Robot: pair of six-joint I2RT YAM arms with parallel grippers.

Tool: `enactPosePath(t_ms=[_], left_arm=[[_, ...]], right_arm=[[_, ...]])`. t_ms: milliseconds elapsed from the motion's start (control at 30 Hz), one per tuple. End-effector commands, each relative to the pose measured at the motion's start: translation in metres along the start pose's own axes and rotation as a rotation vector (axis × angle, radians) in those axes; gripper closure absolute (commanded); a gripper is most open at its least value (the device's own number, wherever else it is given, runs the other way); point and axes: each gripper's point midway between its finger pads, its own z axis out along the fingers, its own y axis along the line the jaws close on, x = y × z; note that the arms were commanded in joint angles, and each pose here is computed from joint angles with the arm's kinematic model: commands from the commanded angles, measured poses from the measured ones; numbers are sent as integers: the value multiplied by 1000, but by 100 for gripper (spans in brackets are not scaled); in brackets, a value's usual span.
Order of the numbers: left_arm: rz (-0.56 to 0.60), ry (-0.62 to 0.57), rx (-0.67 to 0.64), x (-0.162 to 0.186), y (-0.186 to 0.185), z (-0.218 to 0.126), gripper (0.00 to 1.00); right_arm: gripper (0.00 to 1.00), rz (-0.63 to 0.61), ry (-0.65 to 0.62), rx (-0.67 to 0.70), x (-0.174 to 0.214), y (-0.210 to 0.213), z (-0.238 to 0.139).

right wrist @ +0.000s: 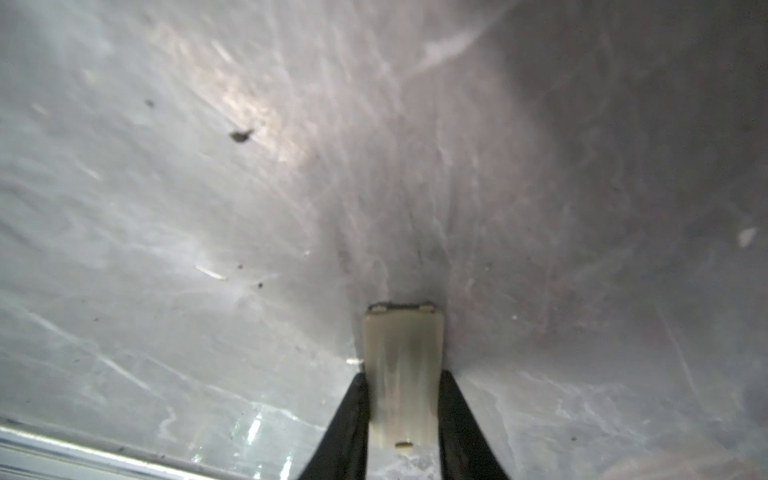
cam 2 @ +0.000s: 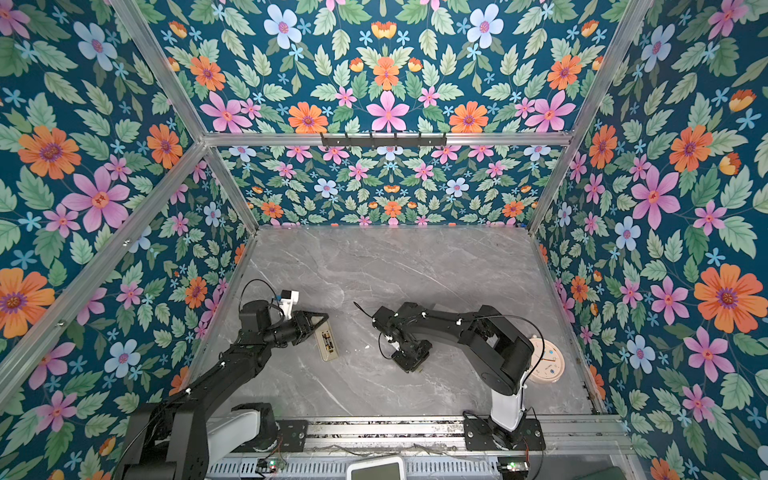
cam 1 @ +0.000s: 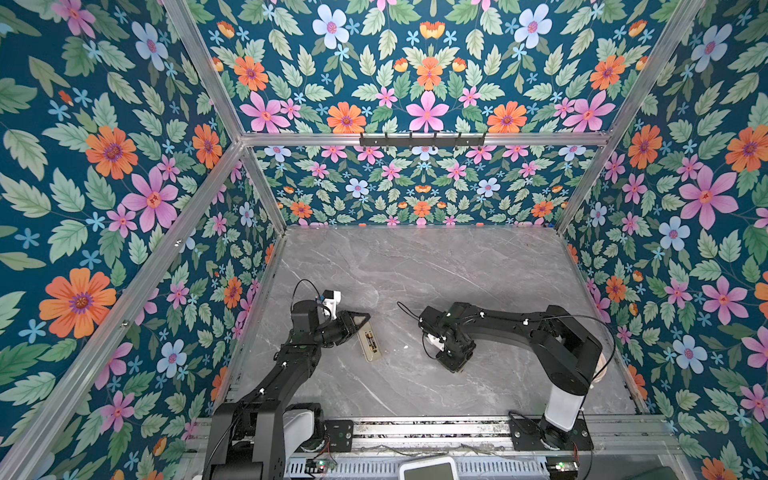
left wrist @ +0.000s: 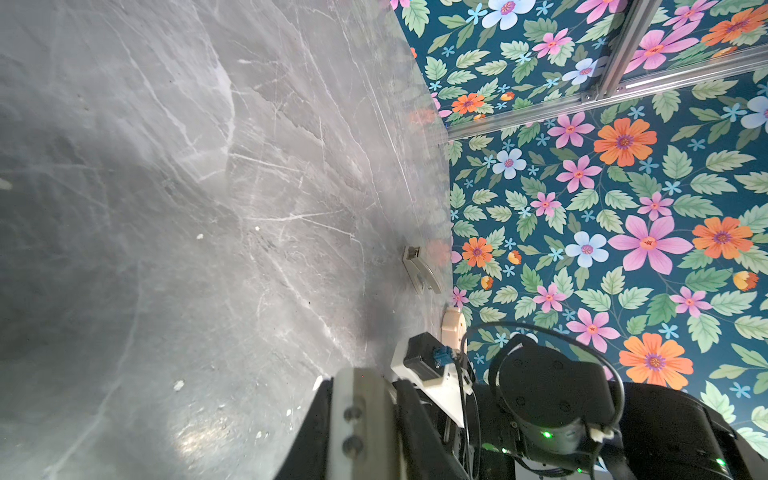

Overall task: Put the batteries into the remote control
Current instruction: 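Lift the battery cover with the right gripper and carry it toward the remote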

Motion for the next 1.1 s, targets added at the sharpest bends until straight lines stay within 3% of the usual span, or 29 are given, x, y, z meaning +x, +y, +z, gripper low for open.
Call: enactPosePath(t_ms=[0, 333, 567, 600, 733, 1067], left_arm=[[38, -18, 14, -5, -5, 0, 100], [38, -18, 13, -3, -7, 0, 100], [38, -17, 12, -2, -6, 1, 100], [41, -18, 15, -2, -7, 1, 100], [45, -21, 21, -3, -8, 2, 100], [52, -27, 28, -5, -12, 3, 100]], right_arm=[[73, 7, -6, -8, 0, 2, 0], [73, 4, -60, -19, -6, 5, -8], [73, 15, -229, 15, -27, -4, -55], [3, 449, -246, -37, -30, -5, -62], [0, 455, -274, -44, -38, -7, -77], [1, 487, -231, -57, -39, -6, -64]])
